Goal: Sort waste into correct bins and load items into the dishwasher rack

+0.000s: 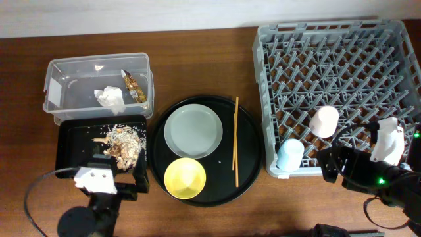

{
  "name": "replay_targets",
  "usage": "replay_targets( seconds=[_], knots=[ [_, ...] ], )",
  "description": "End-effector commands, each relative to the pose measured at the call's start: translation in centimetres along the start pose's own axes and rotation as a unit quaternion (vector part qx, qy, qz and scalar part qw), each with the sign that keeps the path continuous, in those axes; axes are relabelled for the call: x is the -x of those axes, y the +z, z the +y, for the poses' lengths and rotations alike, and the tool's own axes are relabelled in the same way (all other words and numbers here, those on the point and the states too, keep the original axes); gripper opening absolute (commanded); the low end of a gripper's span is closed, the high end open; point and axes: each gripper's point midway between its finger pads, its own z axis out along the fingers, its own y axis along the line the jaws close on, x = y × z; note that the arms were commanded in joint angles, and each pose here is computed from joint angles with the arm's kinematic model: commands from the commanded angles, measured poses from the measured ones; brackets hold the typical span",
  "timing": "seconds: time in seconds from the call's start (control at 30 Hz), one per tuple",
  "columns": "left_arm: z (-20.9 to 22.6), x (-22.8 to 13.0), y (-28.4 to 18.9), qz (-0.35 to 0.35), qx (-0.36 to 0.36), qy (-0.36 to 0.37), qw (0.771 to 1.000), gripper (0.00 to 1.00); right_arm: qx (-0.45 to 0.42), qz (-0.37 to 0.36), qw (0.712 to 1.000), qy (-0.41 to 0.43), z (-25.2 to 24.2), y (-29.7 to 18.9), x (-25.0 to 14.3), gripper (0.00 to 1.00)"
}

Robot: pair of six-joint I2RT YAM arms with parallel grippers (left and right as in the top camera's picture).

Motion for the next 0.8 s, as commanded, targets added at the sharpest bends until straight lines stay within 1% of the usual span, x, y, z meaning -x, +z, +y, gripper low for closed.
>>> replay_targets(
  seconds=[0.0,0.07,0.13,0.17,0.2,0.27,0.4,0.5,0.57,0.6,0.63,0.67,0.73,0.77],
  knots=[
    [0.0,-4.0,0.3,-0.011,-0.007,0.007,1.0,0.99,-0.002,-0.002,1.0,0.0,0.0,-0.1,0.0,0.98],
    [0.1,-7.6,1.0,-0.004,-0.007,0.007,1.0,0.99,-0.002,-0.002,1.0,0.0,0.0,-0.1,0.0,0.98],
    [-0.1,-9.6,2.4,0.001,-0.012,0.005,1.0,0.99,-0.002,-0.002,1.0,0.0,0.0,-0.1,0.0,0.99],
    [-0.8,-10.5,3.2,-0.006,-0.032,0.005,0.999,0.99,-0.002,-0.002,1.0,0.0,0.0,-0.1,0.0,0.98],
    [-1.0,-12.1,4.0,-0.002,-0.038,0.006,0.999,0.99,-0.002,-0.002,1.0,0.0,0.0,-0.1,0.0,0.98],
    [-0.9,-12.1,4.5,-0.021,-0.037,0.005,0.999,0.99,-0.002,-0.002,1.0,0.0,0.0,-0.1,0.0,0.98],
    [-0.6,-12.1,4.5,-0.022,-0.031,0.004,0.999,0.99,-0.002,-0.002,1.0,0.0,0.0,-0.1,0.0,0.99],
    [3.5,-12.0,4.4,-0.025,0.053,-0.008,0.998,1.0,-0.002,-0.002,1.0,0.0,0.0,-0.1,0.0,0.99],
    [4.2,-12.0,4.3,-0.025,0.067,-0.01,0.997,0.99,0.001,-0.012,1.0,-0.004,0.1,-0.1,0.5,0.99],
    [4.2,-12.0,4.3,-0.025,0.067,-0.01,0.997,0.99,0.037,-0.029,0.999,-0.013,1.4,-0.2,1.4,0.99],
    [4.2,-12.0,4.3,-0.025,0.067,-0.01,0.997,0.99,0.109,-0.018,0.992,-0.059,4.0,-0.5,0.8,0.98],
    [4.2,-12.0,4.3,-0.025,0.067,-0.01,0.997,0.99,0.147,-0.01,0.985,-0.087,5.4,-0.7,0.3,0.98],
    [4.2,-12.0,4.3,-0.025,0.067,-0.01,0.997,0.99,0.187,0.03,0.971,-0.146,7.7,-0.5,-1.8,0.98],
    [4.2,-12.0,4.3,-0.025,0.067,-0.01,0.997,0.99,0.189,0.049,0.968,-0.156,8.1,-0.1,-2.7,0.98]
  ],
)
